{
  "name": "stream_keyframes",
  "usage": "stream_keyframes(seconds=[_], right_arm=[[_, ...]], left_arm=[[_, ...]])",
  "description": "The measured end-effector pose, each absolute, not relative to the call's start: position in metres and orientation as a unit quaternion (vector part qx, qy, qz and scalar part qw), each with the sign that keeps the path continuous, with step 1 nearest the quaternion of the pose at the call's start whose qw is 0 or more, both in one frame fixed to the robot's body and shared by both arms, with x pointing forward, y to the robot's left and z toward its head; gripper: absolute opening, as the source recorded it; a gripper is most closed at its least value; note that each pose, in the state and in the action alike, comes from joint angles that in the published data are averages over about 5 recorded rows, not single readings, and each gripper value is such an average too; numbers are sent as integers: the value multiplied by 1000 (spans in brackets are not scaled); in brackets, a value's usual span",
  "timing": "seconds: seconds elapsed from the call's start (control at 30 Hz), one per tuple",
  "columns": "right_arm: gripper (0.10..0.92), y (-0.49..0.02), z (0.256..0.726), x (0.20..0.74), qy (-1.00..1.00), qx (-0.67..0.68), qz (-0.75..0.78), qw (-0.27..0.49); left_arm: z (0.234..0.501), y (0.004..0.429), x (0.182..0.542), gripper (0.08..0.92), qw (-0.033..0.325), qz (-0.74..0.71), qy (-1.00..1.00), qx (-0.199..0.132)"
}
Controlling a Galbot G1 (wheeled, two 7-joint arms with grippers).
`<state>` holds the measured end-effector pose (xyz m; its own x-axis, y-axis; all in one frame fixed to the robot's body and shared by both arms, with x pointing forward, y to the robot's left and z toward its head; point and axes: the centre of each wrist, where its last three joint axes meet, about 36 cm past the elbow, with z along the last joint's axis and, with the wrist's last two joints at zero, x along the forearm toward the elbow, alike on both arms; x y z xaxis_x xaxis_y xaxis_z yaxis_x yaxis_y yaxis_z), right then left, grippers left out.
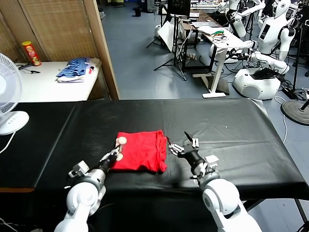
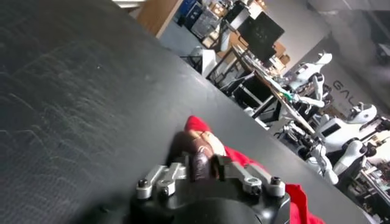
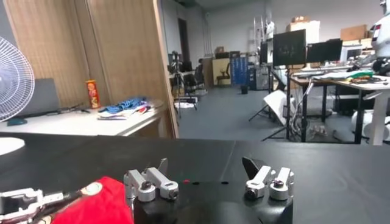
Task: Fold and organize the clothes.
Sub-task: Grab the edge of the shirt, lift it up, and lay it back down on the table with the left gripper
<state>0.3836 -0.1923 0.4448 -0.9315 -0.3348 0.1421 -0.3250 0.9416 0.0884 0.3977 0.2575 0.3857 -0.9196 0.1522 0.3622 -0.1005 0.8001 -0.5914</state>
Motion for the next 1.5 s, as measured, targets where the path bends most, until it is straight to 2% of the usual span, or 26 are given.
stream_keyframes(seconds=[0.1, 0.27, 0.43, 0.77, 0.9, 1.0, 1.1, 1.37, 1.5], right_arm=[[798, -195, 445, 380, -985, 148, -16, 92], [798, -203, 445, 371, -986, 114, 15, 121], [798, -211, 444, 361, -986, 97, 23, 134], [798, -211, 441, 356, -985, 89, 33, 143], [798, -209, 440, 355, -985, 90, 32, 145], [798, -210, 439, 353, -985, 88, 36, 147], [798, -214, 440, 350, -985, 84, 40, 147], [798, -221, 441, 342, -983, 80, 46, 156], [798, -220, 441, 342, -981, 96, 43, 160]], left_arm=[[391, 258, 398, 140, 199, 284, -938, -6], [403, 268, 401, 137, 197, 206, -958, 9], [421, 300, 402, 137, 186, 89, -978, 23], [484, 381, 386, 137, 145, -183, -970, 71], [507, 388, 380, 137, 121, -248, -958, 81], [512, 375, 375, 137, 109, -245, -961, 65], [508, 354, 370, 137, 107, -200, -973, 35], [482, 283, 365, 137, 134, -46, -989, -38], [470, 252, 365, 138, 139, -1, -988, -64]])
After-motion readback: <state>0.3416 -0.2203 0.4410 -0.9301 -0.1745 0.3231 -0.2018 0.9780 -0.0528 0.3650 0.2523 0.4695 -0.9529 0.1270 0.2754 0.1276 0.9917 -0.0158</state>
